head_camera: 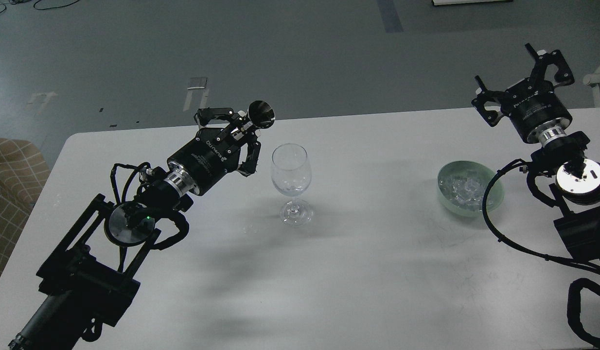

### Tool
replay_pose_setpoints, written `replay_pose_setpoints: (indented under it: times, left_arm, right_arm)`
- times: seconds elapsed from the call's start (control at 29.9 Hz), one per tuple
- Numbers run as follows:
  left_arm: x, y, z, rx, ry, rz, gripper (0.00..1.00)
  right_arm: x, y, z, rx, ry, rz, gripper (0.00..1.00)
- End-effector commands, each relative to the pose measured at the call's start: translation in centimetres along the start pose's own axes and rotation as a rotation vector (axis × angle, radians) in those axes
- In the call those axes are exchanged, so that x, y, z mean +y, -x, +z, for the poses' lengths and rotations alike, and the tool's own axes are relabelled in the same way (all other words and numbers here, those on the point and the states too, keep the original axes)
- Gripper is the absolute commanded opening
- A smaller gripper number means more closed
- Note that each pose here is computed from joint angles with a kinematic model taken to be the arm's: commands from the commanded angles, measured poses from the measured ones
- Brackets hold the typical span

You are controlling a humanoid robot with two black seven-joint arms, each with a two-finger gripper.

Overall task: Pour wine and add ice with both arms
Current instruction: 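Tilt the jigger over the wine glass with the left gripper to pour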

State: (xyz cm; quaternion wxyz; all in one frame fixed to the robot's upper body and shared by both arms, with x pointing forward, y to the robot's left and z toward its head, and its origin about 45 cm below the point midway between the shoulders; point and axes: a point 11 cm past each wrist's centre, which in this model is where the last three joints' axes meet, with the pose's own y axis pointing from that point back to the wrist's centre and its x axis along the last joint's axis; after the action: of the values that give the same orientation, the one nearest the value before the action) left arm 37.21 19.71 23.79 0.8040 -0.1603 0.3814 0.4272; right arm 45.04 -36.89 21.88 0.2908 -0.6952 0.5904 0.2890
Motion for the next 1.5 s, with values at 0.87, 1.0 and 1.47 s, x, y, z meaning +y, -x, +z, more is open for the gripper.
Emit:
replay_pose_setpoints:
  times: [0.87, 1.0, 1.47]
  left_arm:
    - [-0.6, 0.0, -0.3, -0.26, -0.055, 0.045, 0.07]
    - [-0.7, 0.1, -0.1, -0.31, -0.057, 0.049, 0.07]
    - [-1.0, 0.3, -0.1, -0.511, -0.094, 0.056, 0.07]
  right_arm:
    - [0.0, 0.0, -0.3, 0.007, -0.002, -0.001, 1.0]
    - [0.0, 0.0, -0.4, 0.009, -0.004, -0.002, 1.0]
    - [0.1, 0.0, -0.7, 0.011, -0.008, -0.002, 1.0]
